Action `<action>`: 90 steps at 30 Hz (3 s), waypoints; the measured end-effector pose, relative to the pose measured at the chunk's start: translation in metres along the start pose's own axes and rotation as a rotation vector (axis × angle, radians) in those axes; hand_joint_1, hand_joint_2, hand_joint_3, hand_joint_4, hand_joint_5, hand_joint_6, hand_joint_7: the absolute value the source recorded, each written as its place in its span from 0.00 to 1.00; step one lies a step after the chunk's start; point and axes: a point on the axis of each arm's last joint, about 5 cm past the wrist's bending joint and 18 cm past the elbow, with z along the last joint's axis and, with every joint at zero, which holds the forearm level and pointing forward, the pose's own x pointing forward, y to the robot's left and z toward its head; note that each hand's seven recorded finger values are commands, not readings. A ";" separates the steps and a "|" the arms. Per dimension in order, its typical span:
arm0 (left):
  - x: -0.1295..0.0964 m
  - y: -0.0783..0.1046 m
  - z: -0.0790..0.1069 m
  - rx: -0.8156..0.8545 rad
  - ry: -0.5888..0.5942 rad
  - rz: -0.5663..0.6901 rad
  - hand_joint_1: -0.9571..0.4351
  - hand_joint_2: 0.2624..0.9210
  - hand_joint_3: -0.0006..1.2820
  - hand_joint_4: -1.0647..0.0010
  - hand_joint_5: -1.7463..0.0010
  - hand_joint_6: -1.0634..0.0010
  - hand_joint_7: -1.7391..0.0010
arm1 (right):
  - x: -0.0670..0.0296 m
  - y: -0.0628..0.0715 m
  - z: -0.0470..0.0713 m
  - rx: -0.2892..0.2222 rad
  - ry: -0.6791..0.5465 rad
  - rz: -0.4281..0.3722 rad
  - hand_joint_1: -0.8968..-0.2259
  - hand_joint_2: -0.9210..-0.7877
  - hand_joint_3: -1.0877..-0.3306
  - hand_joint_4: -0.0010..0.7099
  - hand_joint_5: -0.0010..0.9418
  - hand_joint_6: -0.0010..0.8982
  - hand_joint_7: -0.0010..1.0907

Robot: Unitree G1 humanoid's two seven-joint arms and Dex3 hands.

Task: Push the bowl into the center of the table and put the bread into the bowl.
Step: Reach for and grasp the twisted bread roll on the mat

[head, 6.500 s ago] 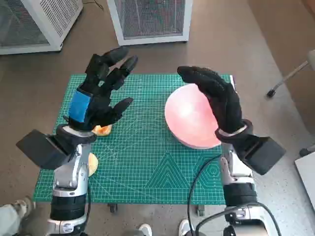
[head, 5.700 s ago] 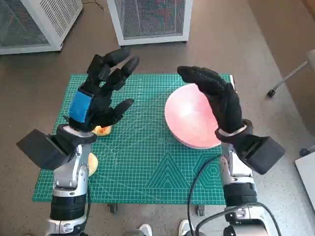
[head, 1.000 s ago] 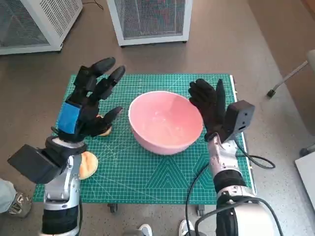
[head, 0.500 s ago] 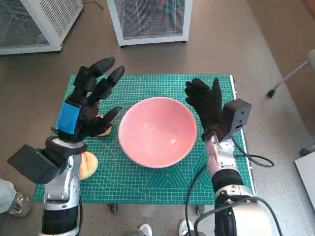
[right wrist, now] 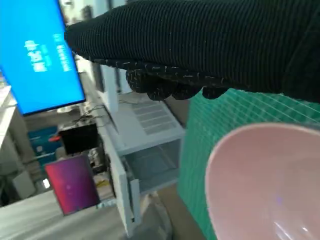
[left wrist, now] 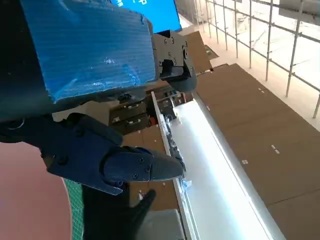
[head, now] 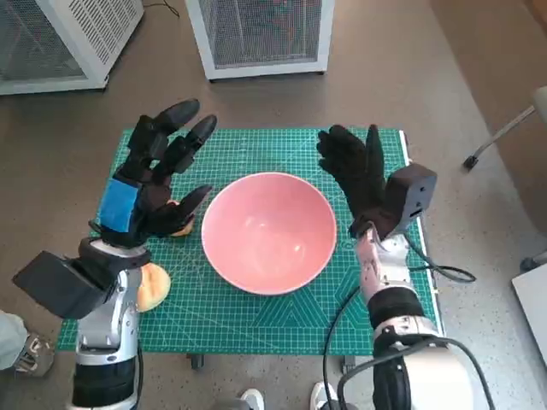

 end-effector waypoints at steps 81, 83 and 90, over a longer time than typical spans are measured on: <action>0.015 0.067 0.011 1.148 0.854 -0.463 0.63 0.74 0.00 0.93 1.00 0.83 0.99 | -0.0265 -0.022 0.052 -0.192 -0.674 0.274 0.44 0.00 0.57 0.35 0.01 0.40 0.01; 0.016 0.066 0.004 1.154 0.856 -0.473 0.62 0.74 0.00 0.92 0.99 0.83 0.99 | -0.0271 -0.023 0.053 -0.192 -0.676 0.275 0.44 0.00 0.57 0.35 0.01 0.40 0.01; 0.017 0.063 -0.016 1.168 0.889 -0.517 0.61 0.74 0.00 0.91 1.00 0.81 0.99 | -0.0296 -0.025 0.053 -0.200 -0.678 0.276 0.44 0.00 0.57 0.35 0.01 0.40 0.01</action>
